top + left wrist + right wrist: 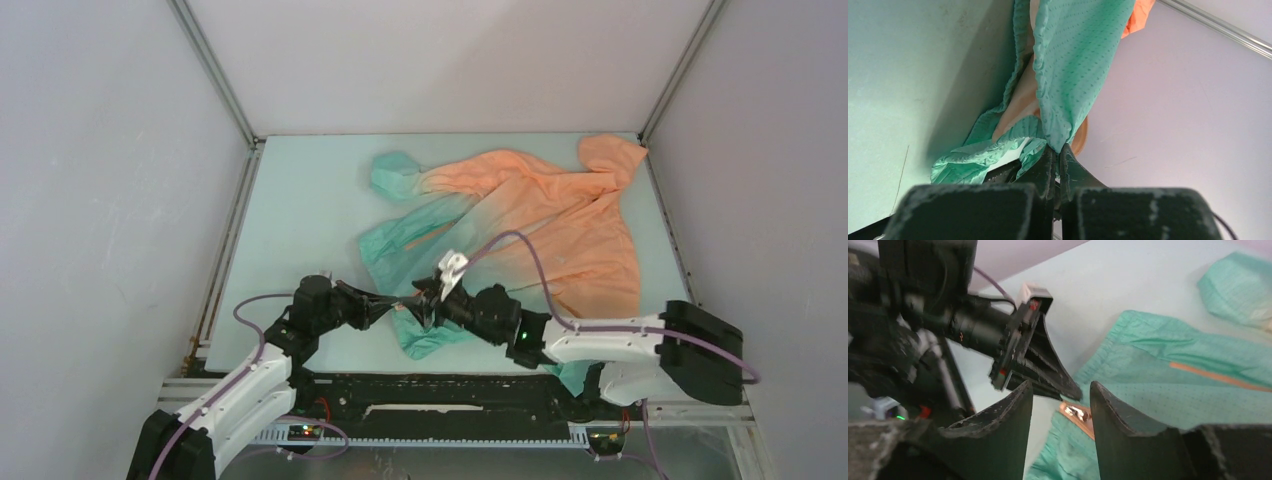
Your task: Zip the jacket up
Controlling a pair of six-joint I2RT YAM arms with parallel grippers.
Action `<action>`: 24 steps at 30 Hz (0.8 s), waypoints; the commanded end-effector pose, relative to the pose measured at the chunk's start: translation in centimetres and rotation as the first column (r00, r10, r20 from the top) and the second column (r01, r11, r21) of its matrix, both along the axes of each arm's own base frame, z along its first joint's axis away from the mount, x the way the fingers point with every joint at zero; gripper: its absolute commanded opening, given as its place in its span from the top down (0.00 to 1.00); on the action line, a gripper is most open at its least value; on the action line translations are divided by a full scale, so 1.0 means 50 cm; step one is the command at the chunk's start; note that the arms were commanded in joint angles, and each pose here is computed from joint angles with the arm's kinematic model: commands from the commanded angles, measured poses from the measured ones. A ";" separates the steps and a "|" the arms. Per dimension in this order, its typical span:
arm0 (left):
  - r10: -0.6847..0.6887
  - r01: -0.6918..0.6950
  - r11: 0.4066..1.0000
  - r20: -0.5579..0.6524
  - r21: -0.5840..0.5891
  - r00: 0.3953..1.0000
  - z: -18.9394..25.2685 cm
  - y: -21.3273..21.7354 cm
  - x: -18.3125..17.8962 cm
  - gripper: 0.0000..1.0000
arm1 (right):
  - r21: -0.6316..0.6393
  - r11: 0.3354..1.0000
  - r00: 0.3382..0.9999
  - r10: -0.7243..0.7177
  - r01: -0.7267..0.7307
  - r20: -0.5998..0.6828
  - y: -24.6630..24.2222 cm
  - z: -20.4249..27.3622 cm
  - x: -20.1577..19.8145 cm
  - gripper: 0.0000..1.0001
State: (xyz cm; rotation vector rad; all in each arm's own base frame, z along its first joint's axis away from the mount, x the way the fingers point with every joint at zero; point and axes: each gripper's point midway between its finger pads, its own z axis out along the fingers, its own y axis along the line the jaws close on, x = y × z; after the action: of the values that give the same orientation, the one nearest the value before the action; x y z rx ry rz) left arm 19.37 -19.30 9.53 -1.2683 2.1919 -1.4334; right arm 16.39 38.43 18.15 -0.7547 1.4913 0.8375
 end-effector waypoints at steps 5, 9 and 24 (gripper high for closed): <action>-0.004 0.003 1.000 0.030 0.016 1.000 -0.010 0.006 -0.002 1.00 | 0.114 0.990 0.766 0.136 -0.082 -0.628 -0.016 -0.006 -0.016 0.50; -0.002 0.001 1.000 0.039 0.017 0.999 -0.011 0.008 -0.004 1.00 | 0.132 0.977 0.668 0.212 -0.169 -0.713 -0.009 -0.021 -0.019 0.53; -0.002 0.002 1.000 0.054 0.012 0.999 -0.003 0.008 -0.004 1.00 | 0.124 0.977 0.621 0.205 -0.171 -0.756 0.005 -0.076 0.027 0.64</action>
State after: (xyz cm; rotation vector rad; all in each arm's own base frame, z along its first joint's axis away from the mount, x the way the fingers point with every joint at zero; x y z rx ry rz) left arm 19.14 -19.12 9.73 -1.2369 2.1718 -1.4459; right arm 16.32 37.47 11.81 -0.5477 2.2517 1.4015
